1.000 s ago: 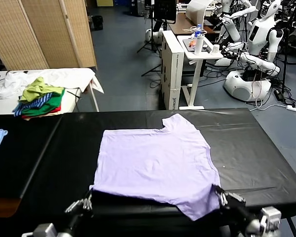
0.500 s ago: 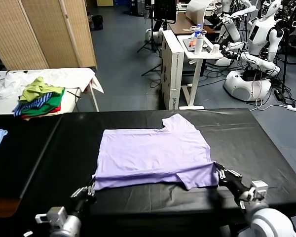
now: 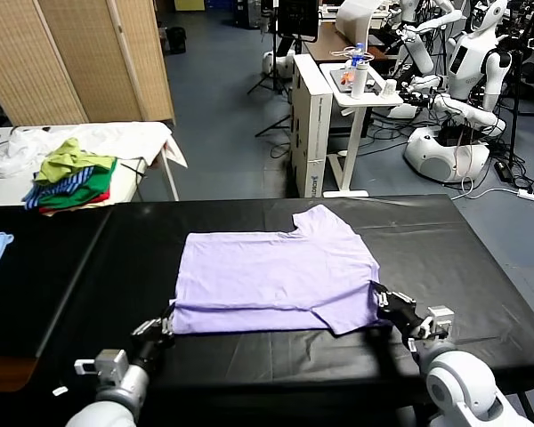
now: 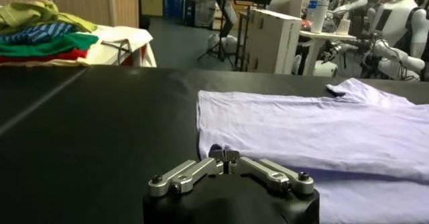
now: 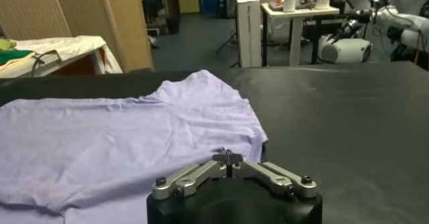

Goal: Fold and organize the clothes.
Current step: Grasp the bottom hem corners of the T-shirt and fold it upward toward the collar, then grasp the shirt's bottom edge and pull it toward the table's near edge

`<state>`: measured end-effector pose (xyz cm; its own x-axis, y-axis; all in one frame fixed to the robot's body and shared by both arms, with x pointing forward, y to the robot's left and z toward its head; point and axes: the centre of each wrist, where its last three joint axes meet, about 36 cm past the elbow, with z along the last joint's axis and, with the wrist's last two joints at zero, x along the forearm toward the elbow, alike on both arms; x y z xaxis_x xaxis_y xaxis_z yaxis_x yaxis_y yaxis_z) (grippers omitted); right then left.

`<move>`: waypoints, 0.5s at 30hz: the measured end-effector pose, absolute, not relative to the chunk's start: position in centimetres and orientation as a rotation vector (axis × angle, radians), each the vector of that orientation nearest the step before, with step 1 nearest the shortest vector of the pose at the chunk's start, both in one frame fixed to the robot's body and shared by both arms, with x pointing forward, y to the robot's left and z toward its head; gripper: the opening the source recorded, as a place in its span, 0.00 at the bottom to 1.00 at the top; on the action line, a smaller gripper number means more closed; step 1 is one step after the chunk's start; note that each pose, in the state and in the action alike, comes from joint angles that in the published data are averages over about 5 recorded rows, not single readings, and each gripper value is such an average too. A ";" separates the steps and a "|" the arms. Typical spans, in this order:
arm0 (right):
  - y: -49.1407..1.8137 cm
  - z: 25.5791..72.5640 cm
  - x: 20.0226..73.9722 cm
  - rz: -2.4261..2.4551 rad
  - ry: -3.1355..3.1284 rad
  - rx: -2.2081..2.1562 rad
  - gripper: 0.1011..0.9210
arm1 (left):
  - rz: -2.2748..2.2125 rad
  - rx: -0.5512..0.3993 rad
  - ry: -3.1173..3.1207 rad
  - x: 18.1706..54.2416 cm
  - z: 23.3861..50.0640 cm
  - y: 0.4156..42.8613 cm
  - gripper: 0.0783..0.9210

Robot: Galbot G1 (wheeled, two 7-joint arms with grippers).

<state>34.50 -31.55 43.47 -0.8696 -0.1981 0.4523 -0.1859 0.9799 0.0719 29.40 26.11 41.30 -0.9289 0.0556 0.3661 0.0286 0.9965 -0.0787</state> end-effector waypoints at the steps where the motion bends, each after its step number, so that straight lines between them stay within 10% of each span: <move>1: -31.7 43.6 34.1 -0.031 -2.650 0.275 0.77 | 0.103 -0.061 -2.759 29.3 41.3 26.1 0.25; 9: -32.5 43.3 30.7 -0.002 -2.613 0.267 0.98 | 0.106 -0.052 -2.740 27.8 41.6 25.6 0.84; 15: -32.6 42.7 29.9 -0.010 -2.596 0.254 0.88 | 0.136 -0.044 -2.700 26.2 41.0 25.1 0.98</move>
<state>29.90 -32.56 42.65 -0.8437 -0.1820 0.5051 -0.1782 0.9824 0.0565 26.25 25.13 41.02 -0.9054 0.0523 0.4214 0.0097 0.9947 -0.1027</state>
